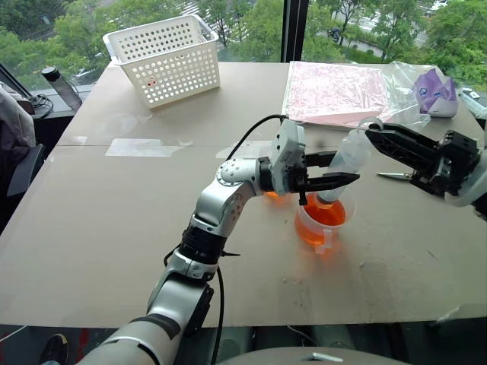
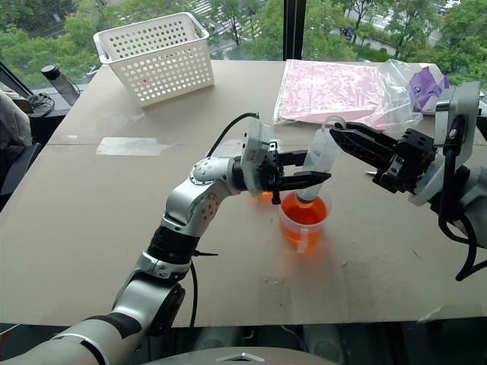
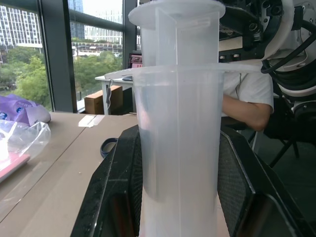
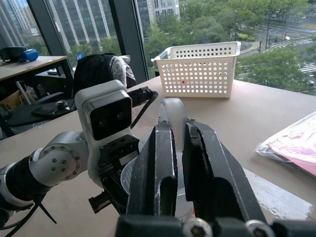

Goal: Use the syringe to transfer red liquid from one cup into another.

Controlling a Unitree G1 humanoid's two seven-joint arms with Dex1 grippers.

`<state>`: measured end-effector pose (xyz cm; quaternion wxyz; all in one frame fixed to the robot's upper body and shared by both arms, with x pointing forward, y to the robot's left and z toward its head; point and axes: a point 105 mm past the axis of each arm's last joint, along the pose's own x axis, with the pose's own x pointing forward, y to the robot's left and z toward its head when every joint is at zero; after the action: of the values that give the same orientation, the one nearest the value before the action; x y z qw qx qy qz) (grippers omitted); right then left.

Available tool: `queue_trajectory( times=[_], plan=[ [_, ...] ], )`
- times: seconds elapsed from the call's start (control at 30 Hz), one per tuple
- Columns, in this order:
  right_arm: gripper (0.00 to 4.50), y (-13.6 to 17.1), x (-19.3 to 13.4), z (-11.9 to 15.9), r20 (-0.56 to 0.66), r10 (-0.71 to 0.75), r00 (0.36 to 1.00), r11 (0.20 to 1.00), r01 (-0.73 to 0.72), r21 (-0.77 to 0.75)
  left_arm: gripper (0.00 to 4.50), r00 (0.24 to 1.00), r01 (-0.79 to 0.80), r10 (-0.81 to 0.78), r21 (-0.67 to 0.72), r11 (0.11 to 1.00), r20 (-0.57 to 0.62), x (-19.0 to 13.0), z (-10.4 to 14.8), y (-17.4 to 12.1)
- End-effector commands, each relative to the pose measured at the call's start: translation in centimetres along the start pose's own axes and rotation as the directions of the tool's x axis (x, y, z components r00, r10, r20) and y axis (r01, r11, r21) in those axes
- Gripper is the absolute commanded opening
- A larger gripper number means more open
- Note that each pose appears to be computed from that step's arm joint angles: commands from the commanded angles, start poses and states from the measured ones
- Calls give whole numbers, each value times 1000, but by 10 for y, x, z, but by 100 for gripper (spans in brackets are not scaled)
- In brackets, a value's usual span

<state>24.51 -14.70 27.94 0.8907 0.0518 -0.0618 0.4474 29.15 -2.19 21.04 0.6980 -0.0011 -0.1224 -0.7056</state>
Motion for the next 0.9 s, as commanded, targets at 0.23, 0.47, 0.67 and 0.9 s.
queue_trajectory(
  times=[0.23,0.47,0.67,0.9],
  plan=[
    [2,-12,-11,36,151,-77,986,995,85,-50,142,999,40,-40,1,999,-2,0,-2,-8],
    [40,-7,-11,25,92,-42,995,998,46,-41,142,999,37,-37,3,999,-2,0,-2,-7],
    [214,-4,-14,24,86,-35,996,999,37,-27,142,999,10,-10,12,1000,33,0,5,-1],
    [214,-10,-21,37,151,-63,986,998,64,-5,142,997,8,-10,31,999,70,2,30,5]
  ],
)
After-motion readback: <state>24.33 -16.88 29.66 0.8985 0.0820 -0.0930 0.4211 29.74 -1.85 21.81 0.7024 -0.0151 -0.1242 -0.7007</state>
